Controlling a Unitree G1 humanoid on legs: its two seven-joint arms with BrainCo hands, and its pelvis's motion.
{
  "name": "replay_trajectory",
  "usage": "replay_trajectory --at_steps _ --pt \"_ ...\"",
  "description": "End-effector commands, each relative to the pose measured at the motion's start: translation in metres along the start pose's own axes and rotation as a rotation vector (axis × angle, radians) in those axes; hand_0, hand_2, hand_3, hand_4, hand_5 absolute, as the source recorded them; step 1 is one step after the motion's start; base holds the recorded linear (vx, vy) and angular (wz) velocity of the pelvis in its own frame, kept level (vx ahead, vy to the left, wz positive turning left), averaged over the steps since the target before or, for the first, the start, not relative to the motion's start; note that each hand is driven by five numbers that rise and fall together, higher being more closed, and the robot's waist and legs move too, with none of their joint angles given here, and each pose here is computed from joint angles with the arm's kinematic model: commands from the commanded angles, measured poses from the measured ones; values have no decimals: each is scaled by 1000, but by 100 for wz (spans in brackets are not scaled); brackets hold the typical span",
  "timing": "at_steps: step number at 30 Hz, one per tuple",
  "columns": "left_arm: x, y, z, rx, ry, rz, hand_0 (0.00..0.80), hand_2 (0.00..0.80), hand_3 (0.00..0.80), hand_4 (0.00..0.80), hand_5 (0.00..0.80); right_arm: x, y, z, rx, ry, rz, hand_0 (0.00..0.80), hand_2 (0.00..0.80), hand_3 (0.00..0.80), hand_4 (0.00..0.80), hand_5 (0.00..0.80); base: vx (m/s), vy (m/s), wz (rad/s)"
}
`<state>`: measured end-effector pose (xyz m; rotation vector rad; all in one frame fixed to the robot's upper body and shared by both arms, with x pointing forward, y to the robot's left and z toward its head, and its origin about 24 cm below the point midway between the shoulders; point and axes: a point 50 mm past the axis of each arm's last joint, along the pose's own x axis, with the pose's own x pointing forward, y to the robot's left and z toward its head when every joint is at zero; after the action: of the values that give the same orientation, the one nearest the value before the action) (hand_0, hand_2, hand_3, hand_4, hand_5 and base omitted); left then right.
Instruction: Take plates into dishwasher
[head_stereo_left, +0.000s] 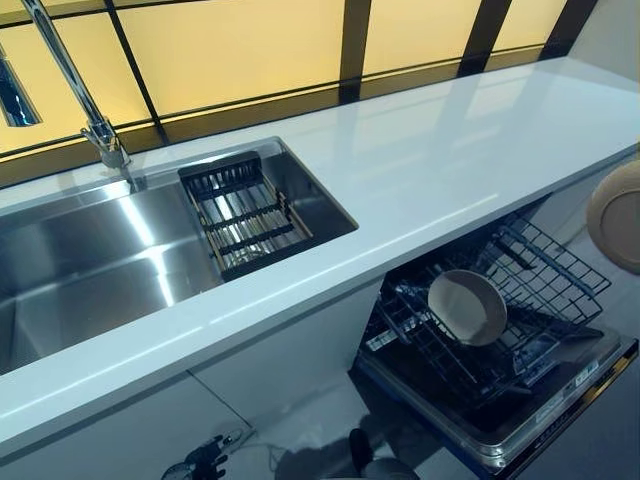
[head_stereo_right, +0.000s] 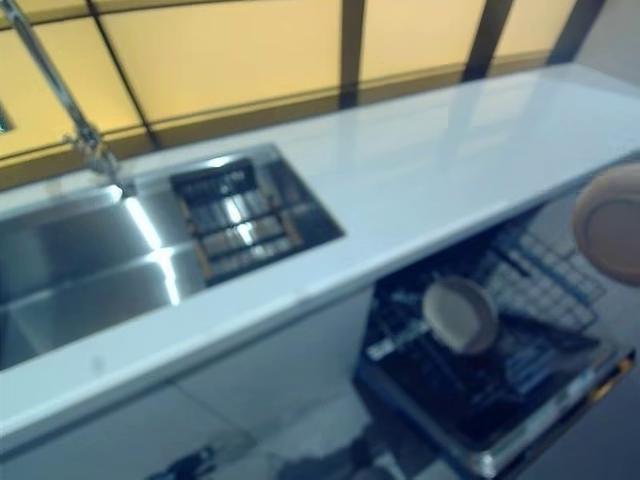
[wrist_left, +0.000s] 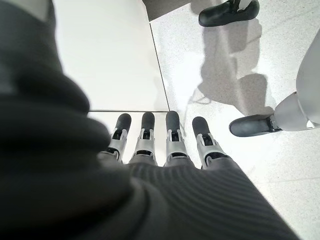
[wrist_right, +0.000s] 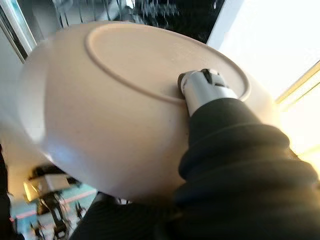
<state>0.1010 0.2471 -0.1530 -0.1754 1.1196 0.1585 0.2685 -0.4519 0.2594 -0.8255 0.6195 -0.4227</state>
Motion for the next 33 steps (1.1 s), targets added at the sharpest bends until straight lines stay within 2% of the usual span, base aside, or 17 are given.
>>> replay_trajectory --at_steps 1,14,33 --pt "-2 19 24 79 -36 35 0 0 0 0 0 0 4 21 97 -95 29 800 800 800 800 800 -42 -1 -2" --pt "1 10 27 72 -51 6 0 0 0 0 0 9 41 20 137 -96 163 800 800 800 800 800 -7 4 -4" --pt "3 5 32 58 -62 2 0 0 0 0 0 13 97 45 130 -146 309 800 800 800 800 800 -9 3 0"
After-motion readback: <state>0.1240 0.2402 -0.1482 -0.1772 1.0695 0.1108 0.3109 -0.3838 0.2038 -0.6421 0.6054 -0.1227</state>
